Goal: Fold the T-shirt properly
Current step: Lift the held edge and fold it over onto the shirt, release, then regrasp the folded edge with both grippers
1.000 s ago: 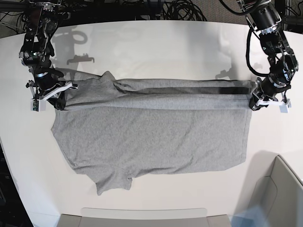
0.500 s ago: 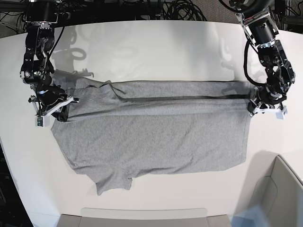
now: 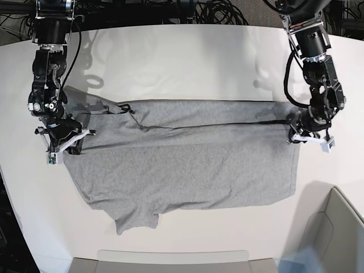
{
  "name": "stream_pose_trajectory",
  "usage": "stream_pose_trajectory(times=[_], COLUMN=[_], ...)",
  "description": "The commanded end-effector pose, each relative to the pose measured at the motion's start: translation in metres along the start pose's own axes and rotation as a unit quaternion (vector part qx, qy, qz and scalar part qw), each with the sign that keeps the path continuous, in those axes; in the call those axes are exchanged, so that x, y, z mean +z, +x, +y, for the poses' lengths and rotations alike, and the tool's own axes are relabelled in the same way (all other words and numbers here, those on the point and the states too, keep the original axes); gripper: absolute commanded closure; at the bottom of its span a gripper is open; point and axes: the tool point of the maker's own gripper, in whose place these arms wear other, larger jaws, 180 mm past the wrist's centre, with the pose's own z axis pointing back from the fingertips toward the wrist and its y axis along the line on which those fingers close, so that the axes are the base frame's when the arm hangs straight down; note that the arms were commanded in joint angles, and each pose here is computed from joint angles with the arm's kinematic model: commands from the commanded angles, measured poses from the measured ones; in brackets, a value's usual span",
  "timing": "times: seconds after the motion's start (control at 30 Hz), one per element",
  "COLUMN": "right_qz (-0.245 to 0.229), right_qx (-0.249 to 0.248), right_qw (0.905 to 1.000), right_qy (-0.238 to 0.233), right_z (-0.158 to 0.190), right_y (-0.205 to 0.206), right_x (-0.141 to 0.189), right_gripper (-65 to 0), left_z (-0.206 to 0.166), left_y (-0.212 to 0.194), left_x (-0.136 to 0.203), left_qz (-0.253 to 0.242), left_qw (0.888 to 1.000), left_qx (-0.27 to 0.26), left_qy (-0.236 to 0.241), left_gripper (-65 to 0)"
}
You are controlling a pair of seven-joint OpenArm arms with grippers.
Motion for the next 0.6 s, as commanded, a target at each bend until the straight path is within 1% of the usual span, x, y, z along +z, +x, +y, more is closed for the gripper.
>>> stream_pose_trajectory(times=[0.0,0.07,0.1,0.13,0.27,0.37,0.43,0.5,0.57], right_qz=[-0.038,-0.044,-0.05,-0.056,-0.082,-0.098,-0.097,-0.082,-0.065], right_qx=[0.008,0.011,0.015,0.018,0.029,0.025,0.018,0.01,-0.022], right_qw=[0.9992,0.999,0.9986,0.9983,0.9962,0.9948,0.9946,0.9956,0.9965], right_qy=[-0.005,-0.005,-0.005,-0.003,0.001,-0.018,-0.032,-0.043,-0.046], right_z=[-0.005,-0.004,-0.004,-0.002,0.004,-0.008,-0.02,-0.029,-0.042], right_y=[0.027,0.03,0.034,0.038,0.052,0.055,0.047,0.028,0.006], right_x=[0.004,0.006,0.009,0.012,0.026,0.044,0.056,0.064,0.073], right_gripper=[-11.9,-20.1,-23.6,-25.4,-24.9,-24.9,-24.9,-24.9,-24.9], left_z=[-0.004,-0.005,-0.005,-0.005,-0.007,-0.012,-0.009,-0.009,-0.004], left_y=[0.022,0.023,0.023,0.023,0.026,0.032,0.026,0.023,0.014], left_x=[0.005,0.006,0.006,0.007,0.009,0.017,0.025,0.033,0.039], left_qz=[-0.027,-0.029,-0.03,-0.031,-0.035,-0.047,-0.049,-0.054,-0.051], left_qw=[1.0,1.0,0.999,0.999,0.999,0.999,0.998,0.997,0.997], left_qx=[-0.007,-0.009,-0.009,-0.008,-0.007,-0.021,-0.034,-0.047,-0.057], left_qy=[-0.005,-0.006,-0.006,-0.006,-0.009,-0.013,-0.01,-0.009,-0.005], left_gripper=[-10.0,-14.7,-16.1,-16.1,-16.1,-16.1,-16.1,-16.1,-16.1])
